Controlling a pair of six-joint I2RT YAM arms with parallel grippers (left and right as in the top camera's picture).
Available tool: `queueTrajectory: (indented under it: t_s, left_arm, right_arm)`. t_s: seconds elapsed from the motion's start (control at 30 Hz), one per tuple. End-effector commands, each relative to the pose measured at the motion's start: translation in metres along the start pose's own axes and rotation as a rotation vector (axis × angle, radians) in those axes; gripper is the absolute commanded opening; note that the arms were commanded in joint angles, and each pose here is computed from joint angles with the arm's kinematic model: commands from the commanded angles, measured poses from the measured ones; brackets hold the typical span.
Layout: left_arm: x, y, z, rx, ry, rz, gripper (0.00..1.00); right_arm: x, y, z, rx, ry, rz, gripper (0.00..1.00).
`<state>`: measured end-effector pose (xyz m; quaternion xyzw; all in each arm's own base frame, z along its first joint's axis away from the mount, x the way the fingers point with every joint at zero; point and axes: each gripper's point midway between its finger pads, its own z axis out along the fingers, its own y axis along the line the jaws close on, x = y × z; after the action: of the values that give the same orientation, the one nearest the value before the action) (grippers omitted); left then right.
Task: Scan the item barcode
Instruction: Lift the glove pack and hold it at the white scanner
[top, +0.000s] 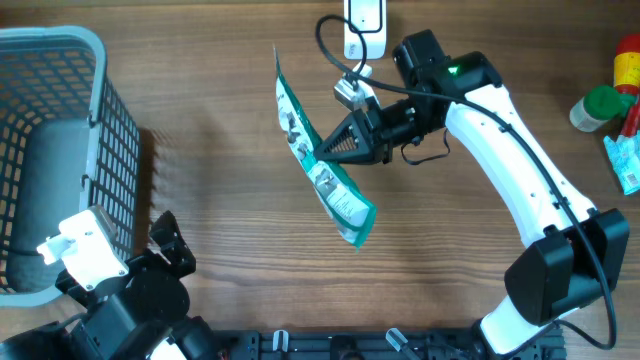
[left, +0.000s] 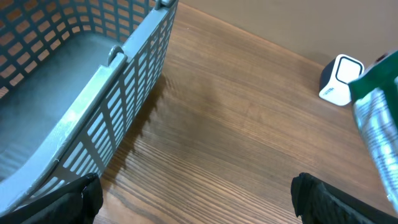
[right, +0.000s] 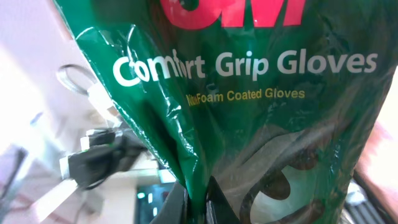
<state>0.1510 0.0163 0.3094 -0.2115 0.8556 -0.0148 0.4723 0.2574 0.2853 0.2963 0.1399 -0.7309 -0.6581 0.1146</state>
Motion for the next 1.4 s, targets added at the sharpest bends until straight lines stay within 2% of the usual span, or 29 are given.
queueTrajectory:
  t_s: [0.0,0.17,0.33,0.37,0.67,0.73,0.83,0.93,1.03,1.13,1.27,1.37]
  left_arm:
    - [-0.001,0.001,0.0,-0.008,-0.005,-0.016,1.0]
    - [-0.001,0.001,0.0,-0.008,-0.005,-0.016,1.0]
    - [-0.001,0.001,0.0,-0.008,-0.005,-0.016,1.0]
    - [-0.001,0.001,0.0,-0.008,-0.005,-0.016,1.0]
    - [-0.001,0.001,0.0,-0.008,-0.005,-0.016,1.0]
    - [-0.001,0.001,0.0,-0.008,-0.005,-0.016,1.0]
    - [-0.001,0.001,0.0,-0.008,-0.005,-0.016,1.0]
    - [-0.001,0.001,0.0,-0.008,-0.005,-0.016,1.0]
    - [-0.001,0.001,0.0,-0.008,-0.005,-0.016,1.0]
    - [-0.001,0.001,0.0,-0.008,-0.005,-0.016,1.0]
    - [-0.001,0.001,0.0,-0.008,-0.005,-0.016,1.0]
    - [-0.001,0.001,0.0,-0.008,-0.005,-0.016,1.0]
  right_arm:
    - [0.0,0.024,-0.003,-0.158,0.024,0.093,0.04]
    - [-0.001,0.024,-0.003,-0.155,0.041,0.311,0.04]
    - [-0.002,0.024,-0.004,-0.145,0.073,0.751,0.04]
    - [-0.004,0.024,-0.004,-0.145,0.074,0.781,0.04]
    - [-0.015,0.026,-0.007,-0.145,0.068,0.695,0.04]
    - [-0.02,0.028,-0.007,-0.147,0.055,0.484,0.04]
    - [-0.024,0.031,-0.007,-0.151,0.027,0.036,0.04]
    - [-0.029,0.02,-0.004,-0.085,-0.016,-0.227,0.04]
    - [-0.05,-0.017,-0.006,0.149,-0.1,-0.344,0.05]
    - [-0.077,-0.065,-0.024,0.496,-0.175,-0.493,0.05]
    - [-0.108,-0.066,-0.037,0.627,-0.234,-0.72,0.04]
    - [-0.148,-0.067,-0.065,0.828,-0.378,-0.816,0.05]
